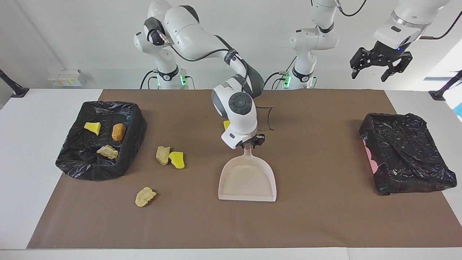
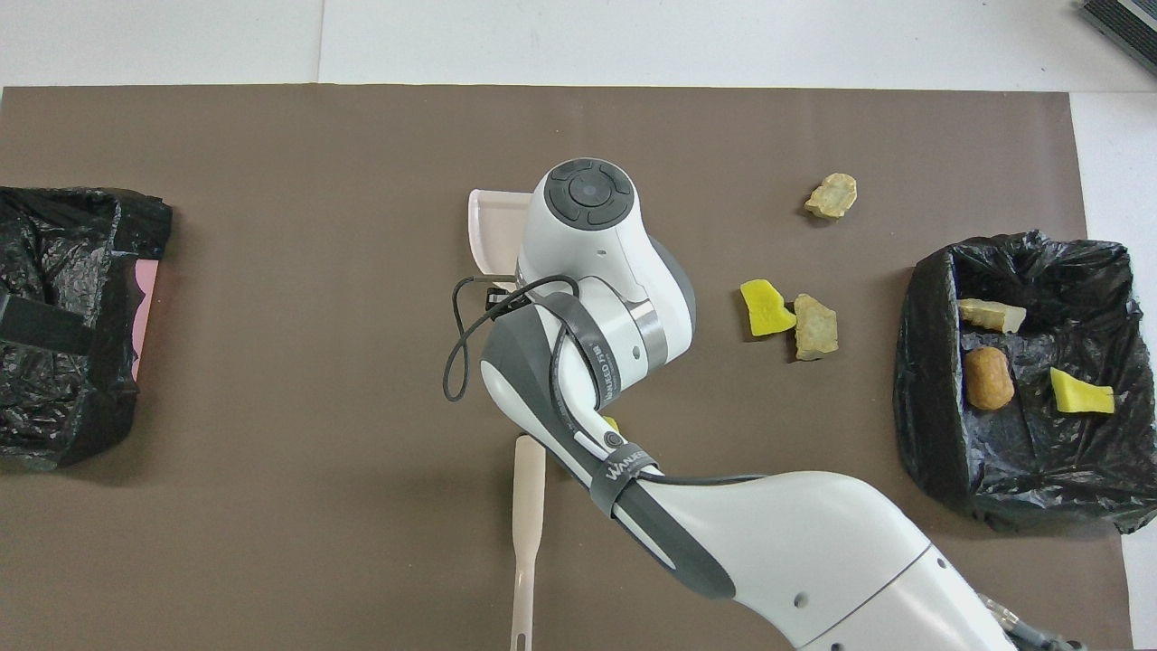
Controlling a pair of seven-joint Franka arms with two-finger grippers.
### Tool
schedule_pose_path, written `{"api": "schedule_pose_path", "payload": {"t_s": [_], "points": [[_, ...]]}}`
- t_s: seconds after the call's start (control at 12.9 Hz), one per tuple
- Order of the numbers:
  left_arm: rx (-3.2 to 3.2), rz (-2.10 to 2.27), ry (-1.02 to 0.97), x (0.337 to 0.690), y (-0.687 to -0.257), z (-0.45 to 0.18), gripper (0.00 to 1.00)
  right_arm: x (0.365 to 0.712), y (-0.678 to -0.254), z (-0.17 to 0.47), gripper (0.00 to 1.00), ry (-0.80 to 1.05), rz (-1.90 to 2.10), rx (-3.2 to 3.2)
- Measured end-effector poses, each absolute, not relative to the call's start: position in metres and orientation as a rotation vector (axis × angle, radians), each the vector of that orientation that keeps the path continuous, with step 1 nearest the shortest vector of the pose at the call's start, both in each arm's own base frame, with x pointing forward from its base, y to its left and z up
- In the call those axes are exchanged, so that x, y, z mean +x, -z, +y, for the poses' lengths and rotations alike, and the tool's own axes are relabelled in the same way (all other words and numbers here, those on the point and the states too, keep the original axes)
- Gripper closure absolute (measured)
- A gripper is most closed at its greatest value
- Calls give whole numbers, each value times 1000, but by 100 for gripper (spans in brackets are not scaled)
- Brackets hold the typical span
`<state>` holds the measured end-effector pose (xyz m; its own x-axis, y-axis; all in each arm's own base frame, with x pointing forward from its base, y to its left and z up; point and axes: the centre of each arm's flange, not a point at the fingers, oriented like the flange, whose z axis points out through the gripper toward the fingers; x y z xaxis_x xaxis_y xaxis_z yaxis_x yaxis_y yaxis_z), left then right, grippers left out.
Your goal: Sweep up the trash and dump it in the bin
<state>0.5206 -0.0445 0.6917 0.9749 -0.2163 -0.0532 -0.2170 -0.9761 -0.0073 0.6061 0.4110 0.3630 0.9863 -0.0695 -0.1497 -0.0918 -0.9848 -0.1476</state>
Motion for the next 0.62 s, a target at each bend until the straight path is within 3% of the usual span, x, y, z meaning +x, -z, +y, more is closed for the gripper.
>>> {"api": "schedule_pose_path", "payload": {"t_s": [0.23,0.62], "points": [[-3109,341,-82,521,-692,-45,0,602,-392,392,1,-247,138,-2987],[-3107,365,-77,520,-692,-53,0,549,-442,375,0,-323,97,-3025]]}}
